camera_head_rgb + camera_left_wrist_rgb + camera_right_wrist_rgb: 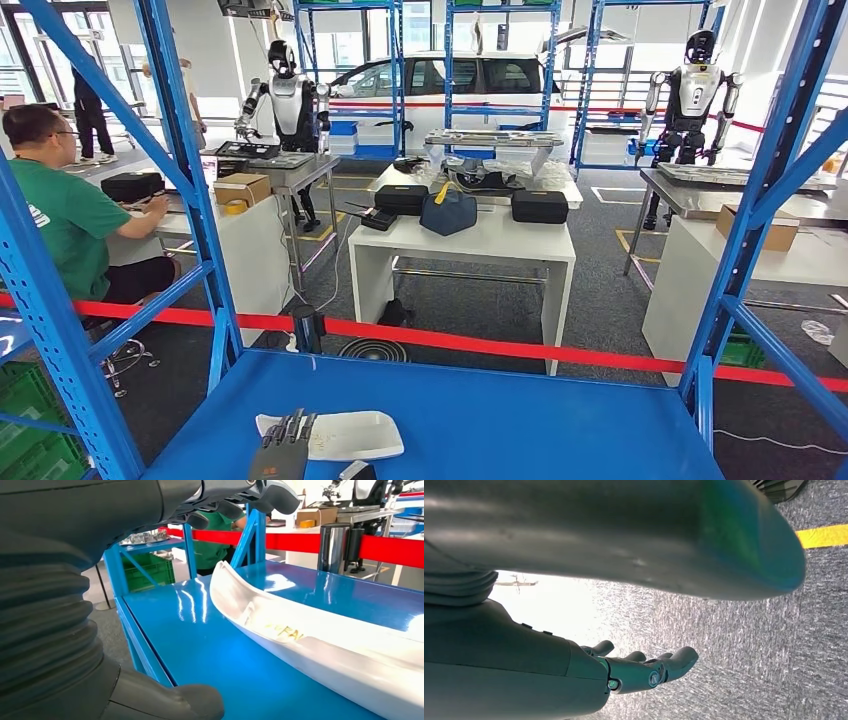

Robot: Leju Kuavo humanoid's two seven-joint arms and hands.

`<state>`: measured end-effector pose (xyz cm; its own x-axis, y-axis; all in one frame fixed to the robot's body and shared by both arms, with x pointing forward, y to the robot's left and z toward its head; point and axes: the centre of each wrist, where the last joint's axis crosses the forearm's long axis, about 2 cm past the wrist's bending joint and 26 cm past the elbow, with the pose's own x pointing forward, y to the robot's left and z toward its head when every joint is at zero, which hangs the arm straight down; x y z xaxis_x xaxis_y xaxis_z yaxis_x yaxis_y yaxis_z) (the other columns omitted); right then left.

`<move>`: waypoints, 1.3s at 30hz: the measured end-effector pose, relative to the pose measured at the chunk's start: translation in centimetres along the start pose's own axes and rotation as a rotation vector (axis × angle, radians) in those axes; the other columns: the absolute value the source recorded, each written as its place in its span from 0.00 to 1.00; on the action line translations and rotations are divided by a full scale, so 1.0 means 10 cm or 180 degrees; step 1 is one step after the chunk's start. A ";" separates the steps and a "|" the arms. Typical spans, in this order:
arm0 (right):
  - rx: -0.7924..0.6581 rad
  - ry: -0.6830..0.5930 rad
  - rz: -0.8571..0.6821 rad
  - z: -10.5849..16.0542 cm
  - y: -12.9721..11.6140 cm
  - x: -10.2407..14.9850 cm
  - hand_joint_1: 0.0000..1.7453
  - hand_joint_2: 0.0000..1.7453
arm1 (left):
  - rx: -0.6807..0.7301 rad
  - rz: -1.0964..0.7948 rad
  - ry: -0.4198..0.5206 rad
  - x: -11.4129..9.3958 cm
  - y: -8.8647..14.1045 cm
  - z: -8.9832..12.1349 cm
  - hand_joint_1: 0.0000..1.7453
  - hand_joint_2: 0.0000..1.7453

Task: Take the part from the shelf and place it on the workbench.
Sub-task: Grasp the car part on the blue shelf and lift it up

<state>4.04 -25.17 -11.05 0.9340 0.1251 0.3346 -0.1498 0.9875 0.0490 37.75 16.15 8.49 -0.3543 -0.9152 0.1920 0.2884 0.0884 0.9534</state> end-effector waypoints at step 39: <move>0.0021 -0.0024 0.0024 0.00 0.02 0.01 0.00 0.00 | 0.0489 0.0132 -0.0758 0.06 0.30 -0.13 0.00 0.00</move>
<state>4.14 -24.98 -11.02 0.9303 0.1318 0.3422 -0.1590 0.9859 0.0526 39.53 15.42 11.14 -0.5492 -0.7932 0.2633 0.1750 0.1989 0.9643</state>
